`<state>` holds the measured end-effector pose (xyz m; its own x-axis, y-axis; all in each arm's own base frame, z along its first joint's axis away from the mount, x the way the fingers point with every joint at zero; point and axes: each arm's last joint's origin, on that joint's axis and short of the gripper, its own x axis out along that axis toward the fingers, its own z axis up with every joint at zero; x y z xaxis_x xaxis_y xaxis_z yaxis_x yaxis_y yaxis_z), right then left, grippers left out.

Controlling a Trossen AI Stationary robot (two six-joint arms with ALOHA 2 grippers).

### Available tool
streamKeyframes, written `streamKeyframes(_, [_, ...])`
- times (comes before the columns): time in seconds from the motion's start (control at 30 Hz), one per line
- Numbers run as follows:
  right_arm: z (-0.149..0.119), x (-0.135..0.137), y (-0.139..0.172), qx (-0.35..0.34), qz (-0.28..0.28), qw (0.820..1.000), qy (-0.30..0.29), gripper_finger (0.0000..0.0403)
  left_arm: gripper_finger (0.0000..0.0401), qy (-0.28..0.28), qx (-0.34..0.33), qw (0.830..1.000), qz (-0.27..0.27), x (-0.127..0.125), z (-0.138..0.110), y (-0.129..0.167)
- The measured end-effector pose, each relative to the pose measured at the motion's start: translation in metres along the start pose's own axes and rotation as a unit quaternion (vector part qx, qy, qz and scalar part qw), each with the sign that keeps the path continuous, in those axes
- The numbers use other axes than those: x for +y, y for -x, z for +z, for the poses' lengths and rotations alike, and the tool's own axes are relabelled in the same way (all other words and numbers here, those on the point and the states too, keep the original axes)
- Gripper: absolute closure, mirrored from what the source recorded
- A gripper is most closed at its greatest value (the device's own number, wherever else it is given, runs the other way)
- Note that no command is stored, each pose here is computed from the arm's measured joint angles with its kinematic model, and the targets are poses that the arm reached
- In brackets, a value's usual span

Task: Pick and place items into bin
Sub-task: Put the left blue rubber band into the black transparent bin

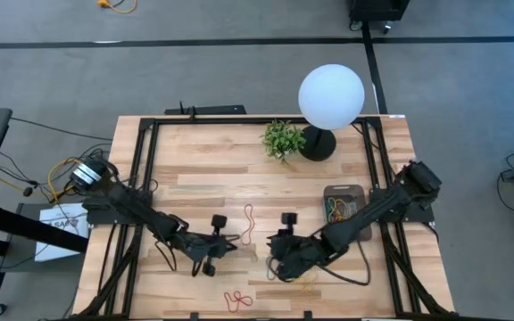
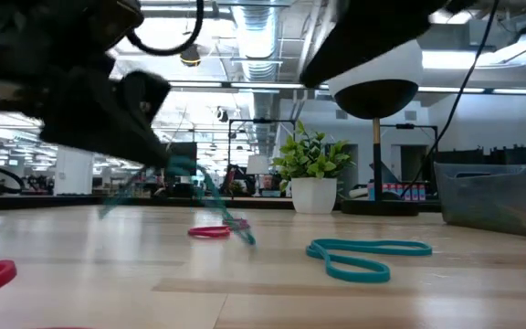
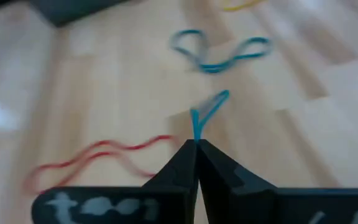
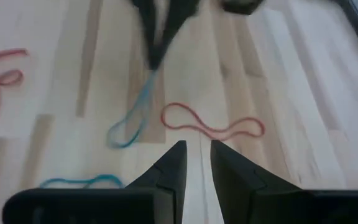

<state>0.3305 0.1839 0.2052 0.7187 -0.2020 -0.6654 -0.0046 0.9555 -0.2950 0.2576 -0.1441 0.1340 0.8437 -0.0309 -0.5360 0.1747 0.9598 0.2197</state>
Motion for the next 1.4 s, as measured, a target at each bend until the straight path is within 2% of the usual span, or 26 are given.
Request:
streamKeyframes(0.07, [0.006,-0.001,-0.018,-0.024,0.017,0.999,0.014,0.0336,0.0401,0.005,-0.010,1.000,0.025,0.005,0.007,0.008])
streamKeyframes(0.13, [0.008,-0.005,-0.032,-0.041,0.020,0.998,0.041,0.0336,0.0401,0.014,-0.026,0.999,0.028,0.008,0.014,0.014])
streamKeyframes(0.23, [0.017,-0.013,-0.053,-0.082,0.035,0.995,0.038,0.0336,0.0401,0.016,-0.033,0.999,0.027,0.009,0.017,0.017])
streamKeyframes(0.37, [0.023,-0.025,-0.070,-0.094,0.055,0.994,0.017,0.0336,0.0401,0.018,-0.031,0.999,0.027,0.009,0.016,0.017])
streamKeyframes(0.47, [0.021,-0.032,-0.077,-0.087,0.077,0.993,0.001,0.0336,0.0401,0.016,-0.026,0.999,0.034,0.009,0.015,0.015])
streamKeyframes(0.63, [0.021,-0.036,-0.080,-0.080,0.162,0.983,-0.029,0.0336,0.0401,0.019,-0.029,0.997,0.071,0.011,0.015,0.016])
streamKeyframes(0.83, [0.022,-0.038,-0.081,-0.081,0.167,0.982,-0.037,0.0336,0.0401,0.025,-0.039,0.996,0.079,0.011,0.017,0.016])
streamKeyframes(1.03, [0.022,-0.040,-0.082,-0.080,0.165,0.982,-0.037,0.0336,0.0401,0.029,-0.047,0.996,0.065,0.011,0.019,0.016])
streamKeyframes(1.3, [0.022,-0.040,-0.081,-0.084,0.162,0.983,-0.023,0.0336,0.0401,0.028,-0.044,0.998,-0.019,0.006,0.019,0.016])
streamKeyframes(1.4, [0.022,-0.042,-0.082,-0.083,0.156,0.984,-0.024,0.0336,0.0401,0.027,-0.041,0.998,-0.025,0.005,0.018,0.016])
